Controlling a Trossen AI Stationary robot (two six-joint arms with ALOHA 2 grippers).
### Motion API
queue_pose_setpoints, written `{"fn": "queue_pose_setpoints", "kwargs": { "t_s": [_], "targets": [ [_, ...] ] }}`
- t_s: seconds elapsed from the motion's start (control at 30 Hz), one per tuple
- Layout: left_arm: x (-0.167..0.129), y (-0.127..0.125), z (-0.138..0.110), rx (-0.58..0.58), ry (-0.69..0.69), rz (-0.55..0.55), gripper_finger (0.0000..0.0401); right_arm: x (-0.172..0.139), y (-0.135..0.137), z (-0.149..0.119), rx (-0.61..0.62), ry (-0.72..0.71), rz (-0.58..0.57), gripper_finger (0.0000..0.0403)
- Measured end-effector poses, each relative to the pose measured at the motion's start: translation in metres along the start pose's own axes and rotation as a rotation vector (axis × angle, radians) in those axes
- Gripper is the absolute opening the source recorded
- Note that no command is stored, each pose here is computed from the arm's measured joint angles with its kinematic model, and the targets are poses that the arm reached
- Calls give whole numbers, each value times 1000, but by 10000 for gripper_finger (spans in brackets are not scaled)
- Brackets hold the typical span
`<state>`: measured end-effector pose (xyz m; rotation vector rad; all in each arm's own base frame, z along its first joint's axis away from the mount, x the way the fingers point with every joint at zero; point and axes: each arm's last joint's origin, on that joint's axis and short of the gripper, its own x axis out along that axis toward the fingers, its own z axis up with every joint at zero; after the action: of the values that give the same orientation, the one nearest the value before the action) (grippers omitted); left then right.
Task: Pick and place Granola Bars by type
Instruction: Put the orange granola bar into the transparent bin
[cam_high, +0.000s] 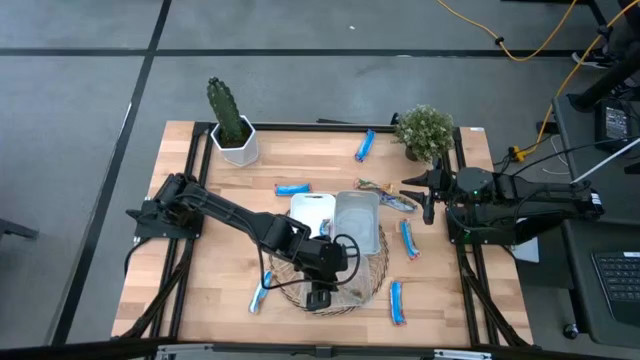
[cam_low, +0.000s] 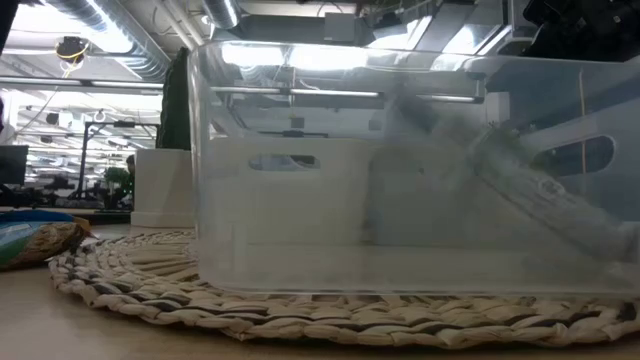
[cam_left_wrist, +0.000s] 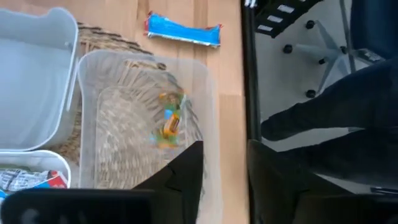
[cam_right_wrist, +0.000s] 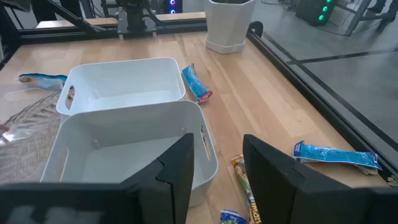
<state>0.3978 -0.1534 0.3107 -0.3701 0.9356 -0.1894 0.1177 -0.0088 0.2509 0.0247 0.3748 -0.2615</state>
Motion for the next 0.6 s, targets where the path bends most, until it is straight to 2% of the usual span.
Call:
{"fn": "queue_pose_setpoints", "kwargs": {
  "t_s": [0.23, 0.37, 0.47, 0.6],
  "targets": [
    [-35, -10, 9, -59, 35, 55, 131, 0, 0, 0, -1, 0, 0, 141],
    [-70, -25, 10, -19, -16, 95, 122, 0, 0, 0, -1, 1, 0, 141],
    [-113, -38, 5, 64, -116, 98, 117, 0, 0, 0, -1, 1, 0, 141],
    [-201, -44, -9, 87, -356, 134, 114, 0, 0, 0, -10, 3, -1, 141]
  ]
}}
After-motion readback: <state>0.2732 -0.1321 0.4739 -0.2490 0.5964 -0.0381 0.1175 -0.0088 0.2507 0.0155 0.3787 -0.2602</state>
